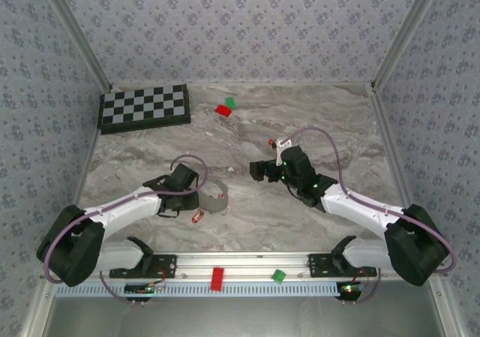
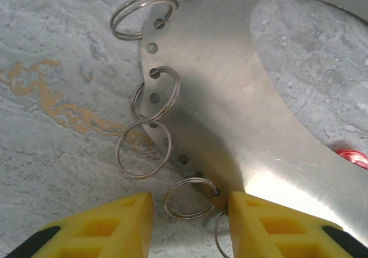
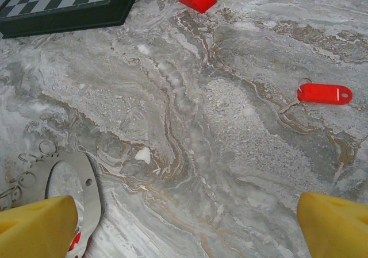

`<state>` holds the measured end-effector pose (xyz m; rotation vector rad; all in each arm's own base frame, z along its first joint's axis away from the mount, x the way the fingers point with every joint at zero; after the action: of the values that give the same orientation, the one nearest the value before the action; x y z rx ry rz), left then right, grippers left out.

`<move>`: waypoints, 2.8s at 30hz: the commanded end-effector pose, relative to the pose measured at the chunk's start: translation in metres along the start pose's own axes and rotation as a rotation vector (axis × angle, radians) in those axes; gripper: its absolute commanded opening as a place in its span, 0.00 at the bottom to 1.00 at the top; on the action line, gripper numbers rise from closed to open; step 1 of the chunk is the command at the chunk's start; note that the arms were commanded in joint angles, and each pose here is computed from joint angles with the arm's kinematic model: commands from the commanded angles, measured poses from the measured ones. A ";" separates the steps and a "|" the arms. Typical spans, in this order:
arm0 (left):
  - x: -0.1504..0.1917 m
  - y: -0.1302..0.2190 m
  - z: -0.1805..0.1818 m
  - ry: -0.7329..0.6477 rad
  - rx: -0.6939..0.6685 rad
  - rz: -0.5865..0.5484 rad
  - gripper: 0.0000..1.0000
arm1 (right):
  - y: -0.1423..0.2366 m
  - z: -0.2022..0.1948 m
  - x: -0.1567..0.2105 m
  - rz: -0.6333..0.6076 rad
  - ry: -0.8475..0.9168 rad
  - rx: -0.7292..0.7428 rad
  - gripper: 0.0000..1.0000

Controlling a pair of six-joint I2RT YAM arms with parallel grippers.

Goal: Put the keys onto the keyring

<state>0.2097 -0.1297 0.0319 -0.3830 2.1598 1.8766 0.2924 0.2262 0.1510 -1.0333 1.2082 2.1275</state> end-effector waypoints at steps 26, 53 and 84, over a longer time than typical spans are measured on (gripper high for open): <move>-0.003 0.003 -0.004 0.072 0.141 -0.012 0.34 | -0.001 0.004 -0.004 -0.010 0.017 -0.003 0.99; -0.003 0.005 -0.011 0.065 0.186 -0.010 0.17 | 0.000 0.004 -0.005 -0.013 0.016 -0.004 0.99; -0.007 0.005 -0.019 0.053 0.216 -0.009 0.08 | -0.002 0.003 -0.003 -0.007 0.018 0.004 0.99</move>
<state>0.2122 -0.1427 0.0379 -0.4158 2.3568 1.6484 0.2921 0.2270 0.1478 -1.0303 1.2174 2.1326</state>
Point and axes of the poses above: each hand's point on the last joint's axis, 136 mm out from that joint toward the fingers, its own y axis back along the fingers, its own z axis along the line the jaws close on, x = y × z, the point moved 1 cm from there along y, back along the fingers, and after that the axes turned 2 degrees about -y, right-handed, at the moved point
